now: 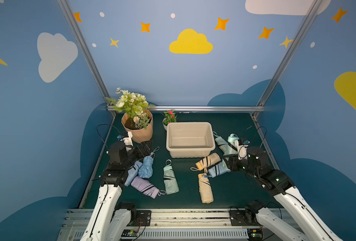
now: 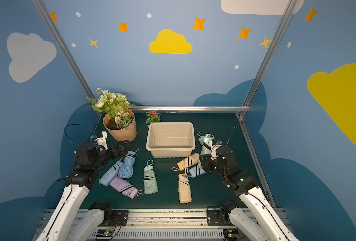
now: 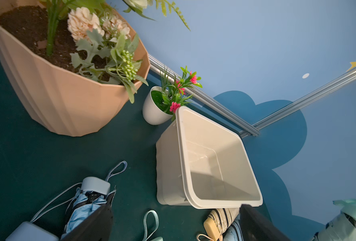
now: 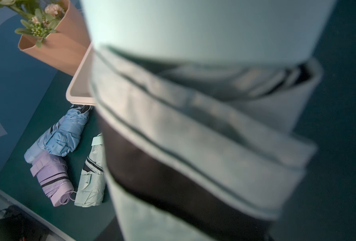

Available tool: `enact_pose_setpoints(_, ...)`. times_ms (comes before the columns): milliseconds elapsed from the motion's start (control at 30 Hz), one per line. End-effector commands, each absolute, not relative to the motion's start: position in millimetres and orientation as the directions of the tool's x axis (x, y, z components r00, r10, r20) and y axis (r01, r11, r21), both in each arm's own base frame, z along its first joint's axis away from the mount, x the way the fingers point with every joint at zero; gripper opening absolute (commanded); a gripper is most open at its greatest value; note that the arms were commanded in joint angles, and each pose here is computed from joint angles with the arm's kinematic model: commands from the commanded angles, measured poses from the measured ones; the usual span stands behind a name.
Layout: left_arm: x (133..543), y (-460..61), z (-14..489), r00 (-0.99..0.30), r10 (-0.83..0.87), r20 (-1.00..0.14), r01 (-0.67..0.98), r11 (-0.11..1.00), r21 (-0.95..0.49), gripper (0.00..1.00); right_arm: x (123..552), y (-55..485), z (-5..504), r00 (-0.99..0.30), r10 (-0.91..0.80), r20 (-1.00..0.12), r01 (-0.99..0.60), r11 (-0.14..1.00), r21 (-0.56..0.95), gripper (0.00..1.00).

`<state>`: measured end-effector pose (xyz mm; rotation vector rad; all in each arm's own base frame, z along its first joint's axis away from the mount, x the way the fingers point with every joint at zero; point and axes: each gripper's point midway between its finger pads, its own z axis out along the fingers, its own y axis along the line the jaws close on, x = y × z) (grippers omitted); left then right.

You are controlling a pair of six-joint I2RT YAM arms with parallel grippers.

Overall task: Put the umbrella into the storage box
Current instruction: Pick up the umbrella from the center of the board, then place the umbrella in the storage box.

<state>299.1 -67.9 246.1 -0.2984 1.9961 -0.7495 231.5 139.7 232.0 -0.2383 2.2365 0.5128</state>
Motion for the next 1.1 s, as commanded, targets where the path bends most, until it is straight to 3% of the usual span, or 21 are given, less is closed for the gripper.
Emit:
enact_pose_setpoints(0,300.4,-82.4,262.9,-0.533,-0.449,-0.717,0.184,0.766,-0.617,1.0,244.4,171.1,278.8,-0.471,-0.182,-0.863,-0.578,0.803,0.146,0.42)
enact_pose_setpoints(400,307.2,-87.7,220.8,-0.661,-0.485,-0.572,0.047,0.734,-0.677,0.99,307.6,229.9,273.9,-0.211,-0.69,-0.692,-0.859,0.469,-0.206,0.42)
enact_pose_setpoints(767,310.1,-74.5,203.0,-0.632,-0.519,-0.576,-0.028,0.758,-0.652,0.99,364.4,284.2,230.2,-0.018,-0.898,-0.44,-0.895,0.211,-0.394,0.46)
enact_pose_setpoints(1067,306.2,-64.1,194.4,-0.618,-0.535,-0.577,-0.087,0.775,-0.625,0.99,384.1,311.5,187.6,0.028,-0.941,-0.337,-0.927,0.101,-0.36,0.46)
